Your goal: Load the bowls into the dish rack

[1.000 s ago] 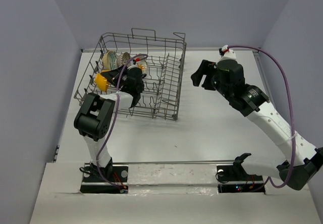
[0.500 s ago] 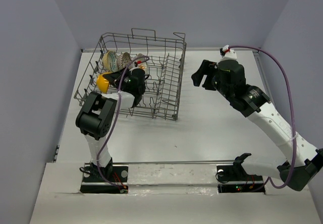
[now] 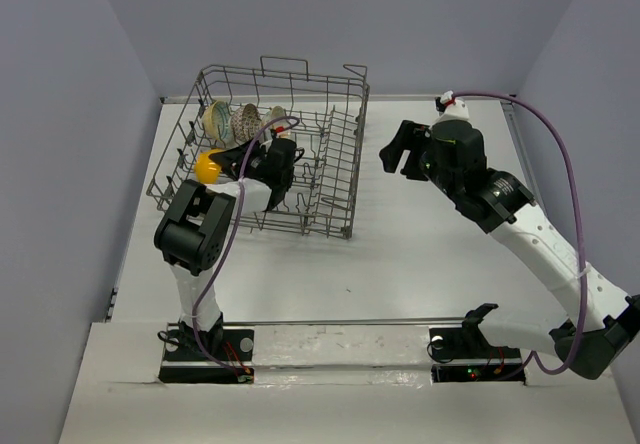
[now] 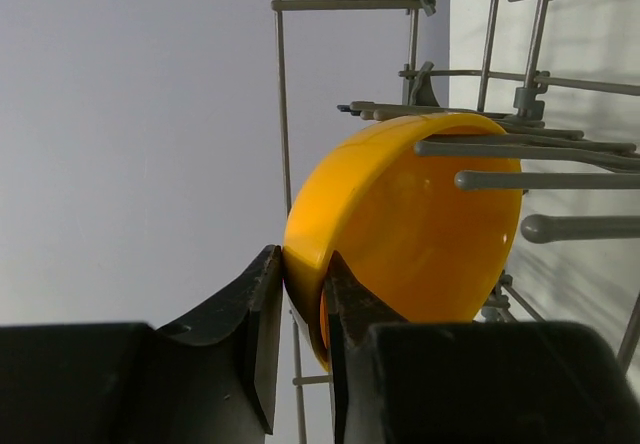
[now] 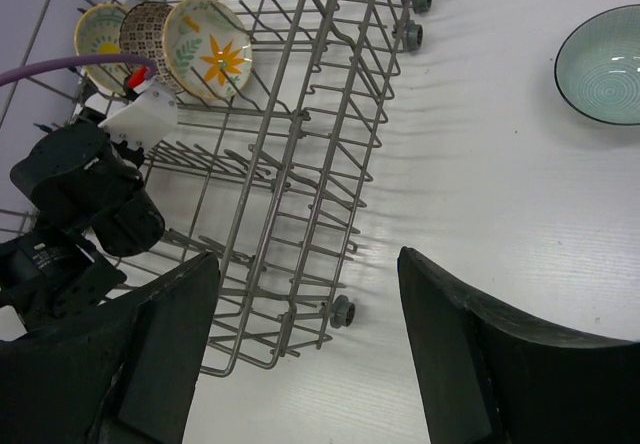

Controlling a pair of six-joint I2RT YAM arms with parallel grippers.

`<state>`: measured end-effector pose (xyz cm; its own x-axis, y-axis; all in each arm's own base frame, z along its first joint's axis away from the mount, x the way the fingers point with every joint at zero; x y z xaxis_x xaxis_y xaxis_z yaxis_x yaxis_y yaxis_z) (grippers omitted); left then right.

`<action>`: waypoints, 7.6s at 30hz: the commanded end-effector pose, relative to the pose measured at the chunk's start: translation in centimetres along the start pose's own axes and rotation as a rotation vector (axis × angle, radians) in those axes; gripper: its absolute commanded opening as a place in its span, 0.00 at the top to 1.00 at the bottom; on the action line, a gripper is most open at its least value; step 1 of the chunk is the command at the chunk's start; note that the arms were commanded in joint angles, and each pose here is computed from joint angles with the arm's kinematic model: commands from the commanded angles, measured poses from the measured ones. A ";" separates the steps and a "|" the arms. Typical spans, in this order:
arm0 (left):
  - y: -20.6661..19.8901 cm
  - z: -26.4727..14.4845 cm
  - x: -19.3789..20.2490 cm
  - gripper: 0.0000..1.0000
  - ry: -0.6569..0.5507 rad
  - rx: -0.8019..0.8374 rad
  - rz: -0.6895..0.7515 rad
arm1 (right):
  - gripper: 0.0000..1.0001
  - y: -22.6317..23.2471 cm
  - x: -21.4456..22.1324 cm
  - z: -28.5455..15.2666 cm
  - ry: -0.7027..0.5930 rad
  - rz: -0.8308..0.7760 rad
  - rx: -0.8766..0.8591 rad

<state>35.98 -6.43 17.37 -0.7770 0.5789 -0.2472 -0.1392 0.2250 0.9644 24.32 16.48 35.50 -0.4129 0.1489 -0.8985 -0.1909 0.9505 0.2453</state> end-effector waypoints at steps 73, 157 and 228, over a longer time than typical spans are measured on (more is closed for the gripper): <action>7.1 0.2 -2.2 0.36 -0.029 0.510 -0.622 | 0.23 0.1 -0.9 -0.7 -0.041 -0.006 -0.017; 21.7 -12.0 1.3 0.01 -0.449 0.854 -1.593 | 0.46 -26.4 6.4 21.7 0.275 0.434 0.558; 20.5 -17.7 -5.7 0.21 -0.426 1.542 -1.277 | 0.99 5.2 -6.2 3.8 -0.141 0.001 -0.006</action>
<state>26.94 -18.85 39.26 -0.5204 -0.3212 -0.7912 0.2984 0.7997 -0.5210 29.58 20.22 36.13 -0.4266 0.1165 -0.8969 -0.1642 0.9652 0.2035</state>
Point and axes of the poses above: each gripper's point midway between its finger pads, its own z axis out along the fingers, its own y axis along the line the jaws close on, x = y × z, the point moved 8 cm from there along -z, back along the fingers, and after that the axes turned 10 degrees about -z, right-handed, at the moved point
